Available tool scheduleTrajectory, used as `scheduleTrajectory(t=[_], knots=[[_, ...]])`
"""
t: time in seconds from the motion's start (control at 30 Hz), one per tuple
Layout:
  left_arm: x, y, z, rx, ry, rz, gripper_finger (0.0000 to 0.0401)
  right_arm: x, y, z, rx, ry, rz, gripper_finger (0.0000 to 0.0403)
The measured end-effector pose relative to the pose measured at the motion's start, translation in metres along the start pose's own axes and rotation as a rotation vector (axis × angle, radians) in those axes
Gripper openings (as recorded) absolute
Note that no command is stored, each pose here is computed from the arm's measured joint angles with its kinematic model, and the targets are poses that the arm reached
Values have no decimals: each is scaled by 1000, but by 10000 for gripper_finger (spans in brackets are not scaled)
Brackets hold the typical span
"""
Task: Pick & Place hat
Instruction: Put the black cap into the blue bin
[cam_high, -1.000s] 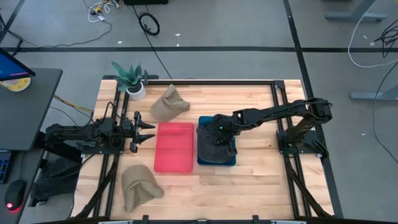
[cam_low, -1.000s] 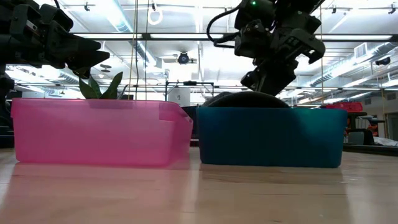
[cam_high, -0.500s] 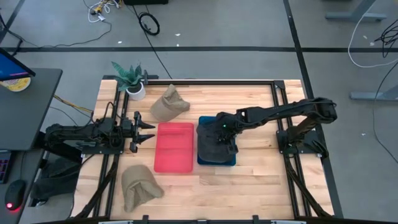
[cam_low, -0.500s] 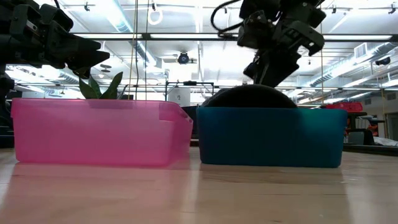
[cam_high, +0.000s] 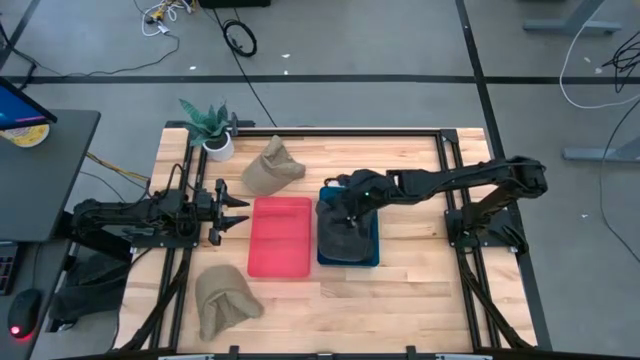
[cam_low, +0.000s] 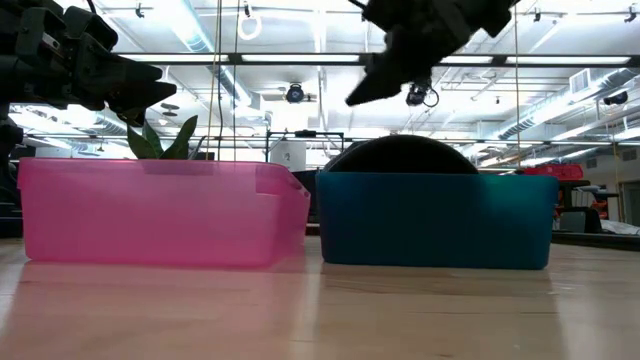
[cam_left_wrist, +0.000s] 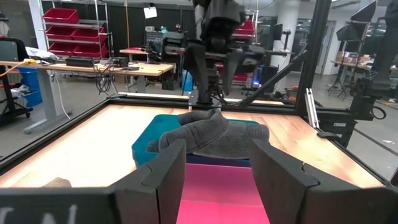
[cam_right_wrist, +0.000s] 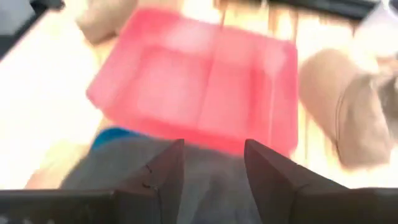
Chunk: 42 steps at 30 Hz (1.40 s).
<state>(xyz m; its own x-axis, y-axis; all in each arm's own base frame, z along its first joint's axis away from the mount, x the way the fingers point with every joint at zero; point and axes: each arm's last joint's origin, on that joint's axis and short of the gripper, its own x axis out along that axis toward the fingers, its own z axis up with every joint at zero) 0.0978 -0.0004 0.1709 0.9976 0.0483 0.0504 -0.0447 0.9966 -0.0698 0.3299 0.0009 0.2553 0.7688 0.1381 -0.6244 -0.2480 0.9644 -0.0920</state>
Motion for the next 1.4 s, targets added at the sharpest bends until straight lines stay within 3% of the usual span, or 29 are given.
scheduleTrajectory(t=[0.13, 0.37, 0.5, 0.93, 1.4], knots=[[0, 0, 0, 0, 1, 0, 183, 13, 4, 3, -13, -55, 31, 166], [0, 0, 0, 0, 2, 0, 183, 42, 7, -18, 18, 89, 68, 156], [0, 0, 0, 0, 2, 0, 183, 56, 4, -34, 140, 195, 77, 150], [0, 0, -1, 0, 6, 0, 183, 59, -15, -70, 326, 464, 67, 129], [0, 0, -1, 0, 6, 0, 183, 57, -20, -63, 272, 366, 64, 120]])
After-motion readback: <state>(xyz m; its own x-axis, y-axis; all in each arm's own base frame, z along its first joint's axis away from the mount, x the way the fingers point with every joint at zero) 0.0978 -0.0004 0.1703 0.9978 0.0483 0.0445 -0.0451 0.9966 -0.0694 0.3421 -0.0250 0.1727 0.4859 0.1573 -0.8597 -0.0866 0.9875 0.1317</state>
